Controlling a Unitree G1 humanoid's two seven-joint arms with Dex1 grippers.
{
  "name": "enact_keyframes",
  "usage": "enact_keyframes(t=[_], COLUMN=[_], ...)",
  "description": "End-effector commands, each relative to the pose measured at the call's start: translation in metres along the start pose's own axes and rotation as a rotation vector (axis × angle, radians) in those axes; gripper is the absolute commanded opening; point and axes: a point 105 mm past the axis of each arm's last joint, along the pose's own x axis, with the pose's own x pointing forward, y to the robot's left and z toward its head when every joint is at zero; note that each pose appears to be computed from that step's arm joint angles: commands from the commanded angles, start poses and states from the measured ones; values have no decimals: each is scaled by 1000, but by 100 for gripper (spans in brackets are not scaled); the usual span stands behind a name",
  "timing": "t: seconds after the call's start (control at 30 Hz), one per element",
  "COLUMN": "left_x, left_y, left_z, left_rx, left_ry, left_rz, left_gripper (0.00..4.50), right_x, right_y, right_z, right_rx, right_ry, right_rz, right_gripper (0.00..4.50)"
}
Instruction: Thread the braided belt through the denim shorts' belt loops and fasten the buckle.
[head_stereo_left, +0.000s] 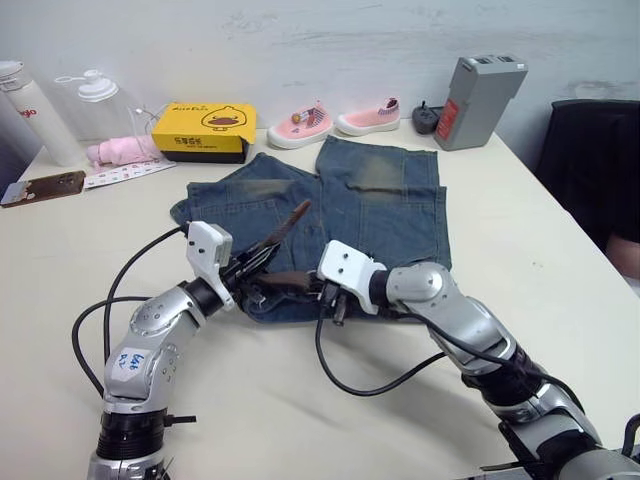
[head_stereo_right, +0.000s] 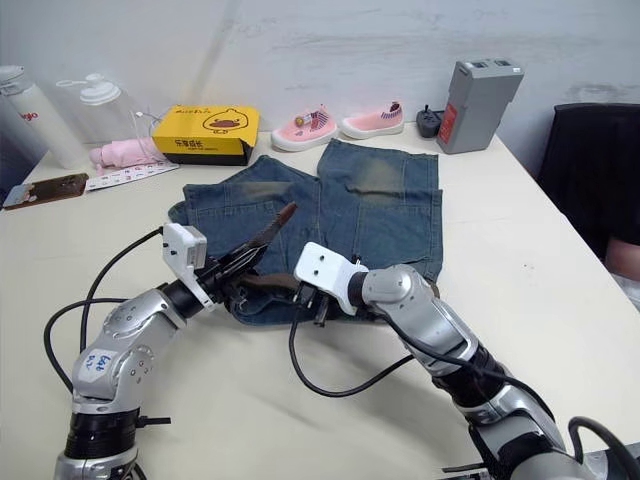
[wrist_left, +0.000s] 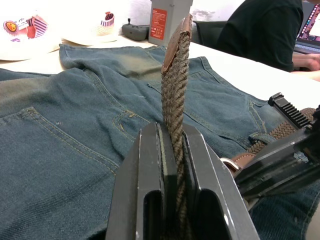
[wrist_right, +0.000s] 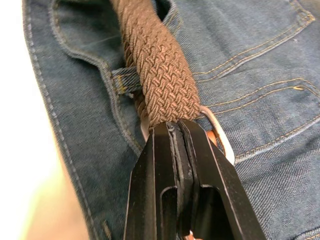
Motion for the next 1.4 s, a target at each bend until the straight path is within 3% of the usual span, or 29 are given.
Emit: enact_keyframes(t=[0.03, 0.23, 0.67, 1.4], left_x=[-1, -3, -5, -4], left_y=[0, 0, 1, 1], left_z=[12, 12, 13, 16], left_rx=[41, 46, 51, 58], left_ry=[-40, -34, -18, -9], left_rz=[-8, -8, -17, -26], left_gripper=[0, 0, 0, 0], right_x=[-20, -29, -17, 4], right_y=[-20, -33, -24, -1], right_z=[27, 35, -2, 10], right_rx=[-43, -33, 24, 13], right_ry=[-80, -114, 6, -18], right_rz=[-48, -73, -69, -8], right_gripper=[8, 8, 8, 8])
